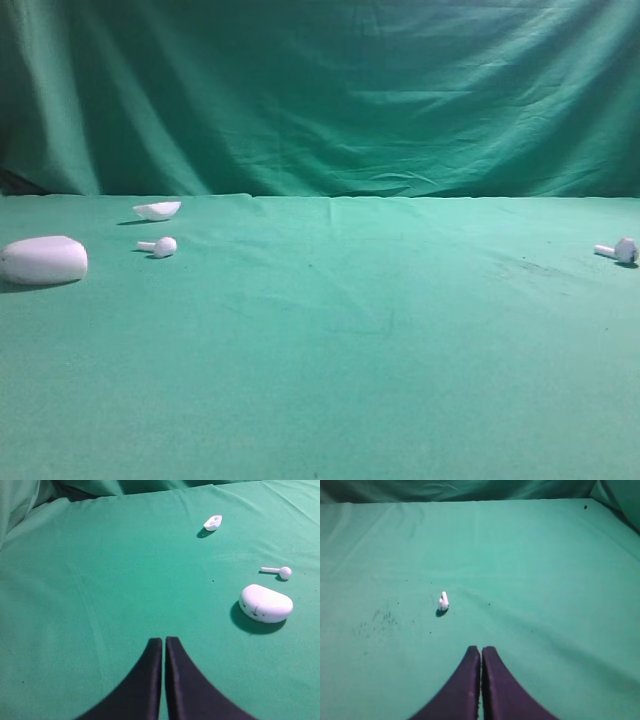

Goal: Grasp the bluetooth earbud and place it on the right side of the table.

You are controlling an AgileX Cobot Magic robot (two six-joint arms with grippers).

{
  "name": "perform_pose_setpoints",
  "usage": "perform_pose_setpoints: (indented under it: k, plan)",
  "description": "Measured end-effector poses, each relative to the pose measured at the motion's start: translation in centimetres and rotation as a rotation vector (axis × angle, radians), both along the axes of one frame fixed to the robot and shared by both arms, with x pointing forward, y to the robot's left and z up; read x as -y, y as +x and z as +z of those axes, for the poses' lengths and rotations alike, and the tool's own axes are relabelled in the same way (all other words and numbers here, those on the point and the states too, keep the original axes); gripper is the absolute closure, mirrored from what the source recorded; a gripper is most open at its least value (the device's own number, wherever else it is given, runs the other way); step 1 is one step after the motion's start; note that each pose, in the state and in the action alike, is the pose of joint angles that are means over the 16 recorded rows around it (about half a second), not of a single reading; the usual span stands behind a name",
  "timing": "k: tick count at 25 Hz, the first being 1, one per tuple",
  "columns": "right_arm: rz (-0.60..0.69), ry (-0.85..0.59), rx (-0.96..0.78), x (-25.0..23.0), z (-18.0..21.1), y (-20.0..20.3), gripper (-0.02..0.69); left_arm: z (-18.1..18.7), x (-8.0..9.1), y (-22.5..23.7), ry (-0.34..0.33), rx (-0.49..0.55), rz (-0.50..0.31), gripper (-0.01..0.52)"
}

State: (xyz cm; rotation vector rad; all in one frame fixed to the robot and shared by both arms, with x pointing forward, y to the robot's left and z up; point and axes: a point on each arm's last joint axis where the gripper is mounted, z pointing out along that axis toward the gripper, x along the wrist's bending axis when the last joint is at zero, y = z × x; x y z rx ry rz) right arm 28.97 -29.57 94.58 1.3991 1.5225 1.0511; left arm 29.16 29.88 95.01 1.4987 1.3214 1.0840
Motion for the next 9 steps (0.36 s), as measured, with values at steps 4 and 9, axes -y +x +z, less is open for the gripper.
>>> perform_pose_setpoints:
  k: [4,9]
  plan:
    - [0.000,0.000,0.004,-0.01,-0.26,0.06,0.665,0.00,0.00,0.00,0.000,0.000,0.000,0.514]
    - [0.000,0.001,0.011,-0.01,-0.21,0.08,0.665,0.00,0.00,0.00,0.000,0.000,0.000,0.514]
